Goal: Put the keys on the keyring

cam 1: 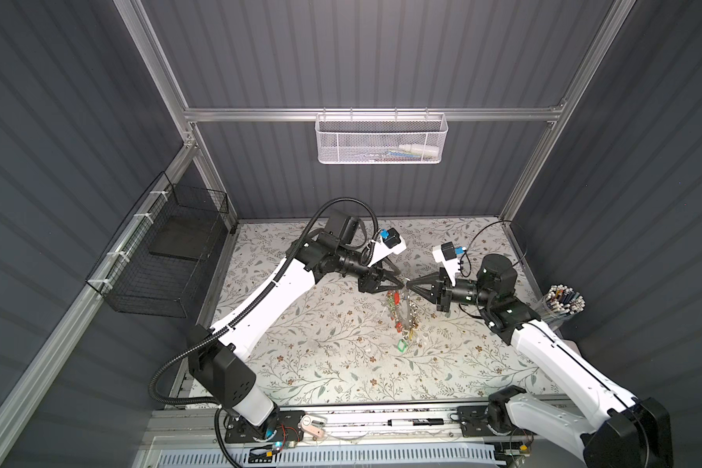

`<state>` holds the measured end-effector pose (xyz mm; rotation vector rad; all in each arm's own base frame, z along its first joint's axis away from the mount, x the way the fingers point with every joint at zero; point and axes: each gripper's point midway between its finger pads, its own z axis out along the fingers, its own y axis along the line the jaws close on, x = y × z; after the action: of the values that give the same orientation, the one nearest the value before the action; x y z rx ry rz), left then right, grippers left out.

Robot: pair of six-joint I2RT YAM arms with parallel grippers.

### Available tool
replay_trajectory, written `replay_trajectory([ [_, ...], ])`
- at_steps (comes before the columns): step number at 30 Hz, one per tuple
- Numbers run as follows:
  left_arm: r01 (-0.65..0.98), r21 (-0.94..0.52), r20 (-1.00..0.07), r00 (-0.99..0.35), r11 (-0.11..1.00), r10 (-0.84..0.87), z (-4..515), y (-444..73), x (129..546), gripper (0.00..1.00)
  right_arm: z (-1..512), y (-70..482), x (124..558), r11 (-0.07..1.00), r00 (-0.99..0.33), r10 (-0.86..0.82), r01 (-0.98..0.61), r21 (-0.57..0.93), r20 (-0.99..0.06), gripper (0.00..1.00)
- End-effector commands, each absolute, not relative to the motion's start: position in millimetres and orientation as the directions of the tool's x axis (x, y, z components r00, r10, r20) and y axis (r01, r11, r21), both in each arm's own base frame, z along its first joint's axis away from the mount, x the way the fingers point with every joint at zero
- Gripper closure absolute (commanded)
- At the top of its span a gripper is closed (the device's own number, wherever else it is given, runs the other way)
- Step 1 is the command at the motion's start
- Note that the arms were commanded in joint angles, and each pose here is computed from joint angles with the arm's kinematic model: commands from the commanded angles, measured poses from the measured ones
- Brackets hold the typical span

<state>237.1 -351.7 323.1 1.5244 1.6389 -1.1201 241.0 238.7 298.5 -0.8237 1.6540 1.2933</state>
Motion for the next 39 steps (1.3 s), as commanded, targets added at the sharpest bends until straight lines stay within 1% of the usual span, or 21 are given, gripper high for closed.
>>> replay_trajectory([
  [1, 0.986, -0.163, -0.870, -0.122, -0.045, 0.477, 322.2, -353.0, 235.0, 0.56, 324.8, 241.5, 235.7, 0.202, -0.325, 0.025, -0.925, 0.323, -0.945, 1.00],
  [3, 0.985, -0.166, -0.868, -0.123, -0.048, 0.481, 321.9, -354.7, 236.0, 0.58, 325.4, 241.8, 235.4, 0.200, -0.323, 0.026, -0.926, 0.321, -0.946, 1.00],
  [10, 0.984, -0.170, -0.864, -0.122, -0.055, 0.488, 320.0, -359.6, 237.4, 0.62, 324.9, 242.6, 235.1, 0.193, -0.328, 0.025, -0.925, 0.326, -0.944, 1.00],
  [22, 0.979, -0.189, -0.857, -0.128, -0.074, 0.500, 314.8, -363.7, 235.3, 0.79, 324.0, 243.4, 236.7, 0.193, -0.330, 0.026, -0.925, 0.329, -0.944, 1.00],
  [27, 0.978, -0.196, -0.855, -0.132, -0.077, 0.502, 313.3, -364.6, 235.4, 0.81, 323.9, 243.5, 236.8, 0.192, -0.330, 0.026, -0.925, 0.329, -0.944, 1.00],
  [32, 0.976, -0.200, -0.855, -0.131, -0.086, 0.502, 313.2, -365.2, 234.0, 0.88, 323.6, 243.6, 237.3, 0.193, -0.331, 0.026, -0.924, 0.329, -0.943, 1.00],
  [36, 0.975, -0.203, -0.855, -0.134, -0.085, 0.501, 313.2, -365.3, 233.9, 1.00, 322.9, 243.5, 238.0, 0.194, -0.333, 0.026, -0.923, 0.331, -0.943, 1.00],
  [39, 0.978, -0.195, -0.864, -0.136, -0.074, 0.484, 316.0, -366.4, 235.0, 1.00, 322.8, 243.2, 239.1, 0.204, -0.329, 0.028, -0.923, 0.328, -0.944, 1.00],
])
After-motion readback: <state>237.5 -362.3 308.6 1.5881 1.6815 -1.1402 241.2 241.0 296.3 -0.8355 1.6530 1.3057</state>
